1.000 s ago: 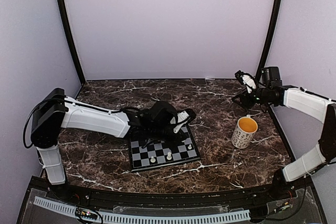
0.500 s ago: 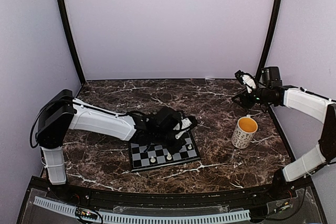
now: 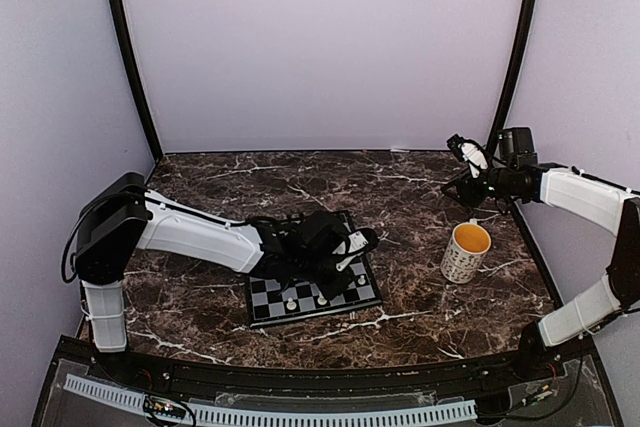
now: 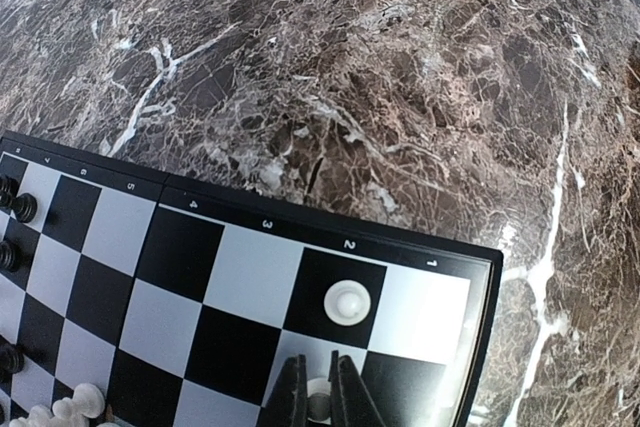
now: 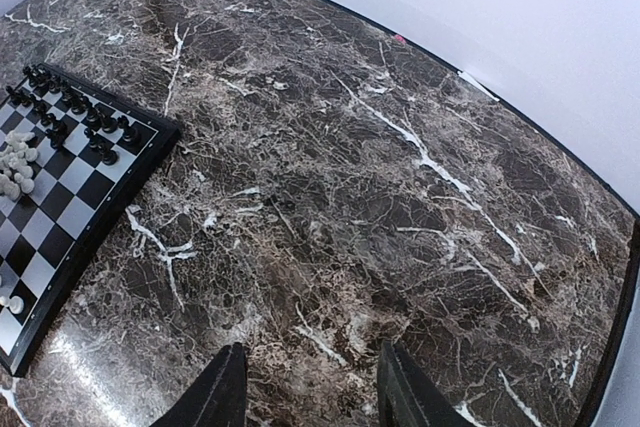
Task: Set up the chess pieces on the board
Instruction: Place the pawn at g2.
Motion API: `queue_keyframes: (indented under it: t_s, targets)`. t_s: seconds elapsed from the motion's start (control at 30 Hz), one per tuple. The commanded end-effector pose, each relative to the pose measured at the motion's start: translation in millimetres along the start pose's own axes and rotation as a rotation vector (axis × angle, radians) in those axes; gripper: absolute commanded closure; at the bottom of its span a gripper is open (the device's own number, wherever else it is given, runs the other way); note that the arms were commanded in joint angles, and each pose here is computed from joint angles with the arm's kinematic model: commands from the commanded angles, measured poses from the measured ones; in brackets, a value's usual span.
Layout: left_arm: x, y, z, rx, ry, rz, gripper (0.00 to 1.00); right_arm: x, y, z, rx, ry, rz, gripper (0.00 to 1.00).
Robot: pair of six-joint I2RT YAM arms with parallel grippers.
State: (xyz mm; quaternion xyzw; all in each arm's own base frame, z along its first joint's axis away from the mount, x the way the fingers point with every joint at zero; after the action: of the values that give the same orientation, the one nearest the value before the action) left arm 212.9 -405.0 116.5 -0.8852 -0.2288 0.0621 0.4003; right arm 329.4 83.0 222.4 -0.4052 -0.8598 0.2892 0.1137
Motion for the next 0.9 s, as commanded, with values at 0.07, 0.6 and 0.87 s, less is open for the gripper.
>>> queue_keyframes:
  t_s: [0.07,0.6,0.87]
  targets:
    - [1.2,1.0,-3.9,0.005,-0.002,-0.025,0.96,0.1,-4.5,-3.2,-0.033,-0.022,-0.003,0.54]
    - [1.1,3.4,-3.7,0.01,-0.006,-0.027,0.92,0.4,-3.5,-2.3,-0.028,-0.022,-0.008,0.54]
    - [1.8,1.7,-4.5,0.01,-0.043,-0.034,0.84,0.6,-3.6,-2.1,-0.028,-0.022,-0.009,0.54]
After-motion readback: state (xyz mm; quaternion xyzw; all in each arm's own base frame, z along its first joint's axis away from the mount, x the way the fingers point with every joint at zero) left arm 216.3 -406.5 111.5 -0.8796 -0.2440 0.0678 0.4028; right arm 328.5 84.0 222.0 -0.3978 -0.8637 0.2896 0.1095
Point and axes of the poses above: each gripper's point midway between its finger pads, its own y axis out along the fingers, its own x axis along the line the jaws close on, z = x × y, the point moved 8 cm from there along -y, back along the fingers, and after that the axes turned 2 degrees about y, right-handed, at the moved point
